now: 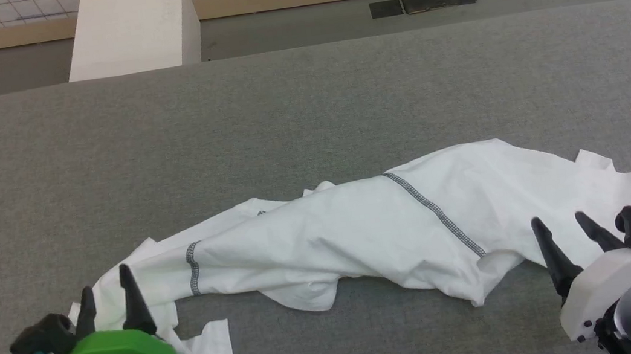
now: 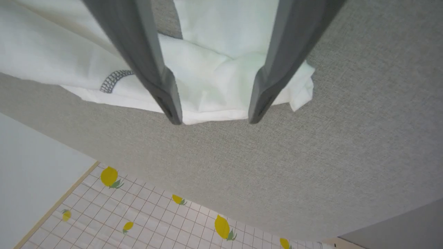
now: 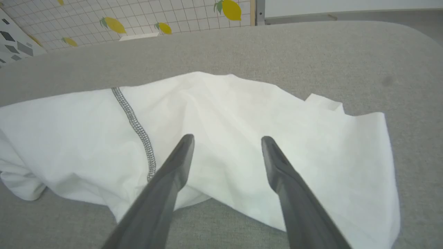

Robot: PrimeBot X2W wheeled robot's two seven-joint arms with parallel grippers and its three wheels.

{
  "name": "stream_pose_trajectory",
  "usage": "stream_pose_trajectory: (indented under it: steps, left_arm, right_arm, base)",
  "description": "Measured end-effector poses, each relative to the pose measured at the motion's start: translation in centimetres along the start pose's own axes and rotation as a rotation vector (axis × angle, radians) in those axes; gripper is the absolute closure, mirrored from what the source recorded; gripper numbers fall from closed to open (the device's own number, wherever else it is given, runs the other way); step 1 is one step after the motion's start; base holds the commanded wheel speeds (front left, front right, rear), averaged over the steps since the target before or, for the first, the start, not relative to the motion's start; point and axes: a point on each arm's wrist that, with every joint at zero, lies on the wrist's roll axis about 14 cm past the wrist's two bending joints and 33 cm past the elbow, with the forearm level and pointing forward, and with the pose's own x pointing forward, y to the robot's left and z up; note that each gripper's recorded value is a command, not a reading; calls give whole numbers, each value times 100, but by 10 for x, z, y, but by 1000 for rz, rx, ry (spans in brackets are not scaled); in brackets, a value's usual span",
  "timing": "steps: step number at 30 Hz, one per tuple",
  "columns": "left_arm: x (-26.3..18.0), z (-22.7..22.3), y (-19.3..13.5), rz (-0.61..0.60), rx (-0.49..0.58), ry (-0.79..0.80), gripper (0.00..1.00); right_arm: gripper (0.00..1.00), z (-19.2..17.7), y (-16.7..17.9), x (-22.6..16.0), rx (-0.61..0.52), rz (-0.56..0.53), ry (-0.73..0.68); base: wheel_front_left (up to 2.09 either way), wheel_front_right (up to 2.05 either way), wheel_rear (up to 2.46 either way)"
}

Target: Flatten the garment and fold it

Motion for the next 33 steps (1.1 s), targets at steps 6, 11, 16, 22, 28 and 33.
stream_pose_trajectory:
  steps: [6,11,16,22,28,33]
  left_arm:
    - [-7,16,-26,-82,13,-126,0]
    - [-6,23,-34,-106,29,-160,0]
    - [-2,23,-32,-96,32,-165,0]
    - [1,20,-31,-96,33,-161,0]
    - [-2,23,-33,-103,41,-168,0]
    - [-4,28,-38,-117,39,-182,0]
  right_arm:
    - [0,-41,7,0,-7,19,204]
    - [0,-74,28,1,4,85,361]
    - [0,-88,45,6,-7,140,450]
    - [100,-89,61,11,1,193,469]
    - [100,-92,74,-4,5,226,501]
    - [100,-99,75,-40,12,234,572]
  base:
    - [0,0,0]
    - [0,0,0]
    - [0,0,0]
    - [0,0,0]
    - [0,0,0]
    - [0,0,0]
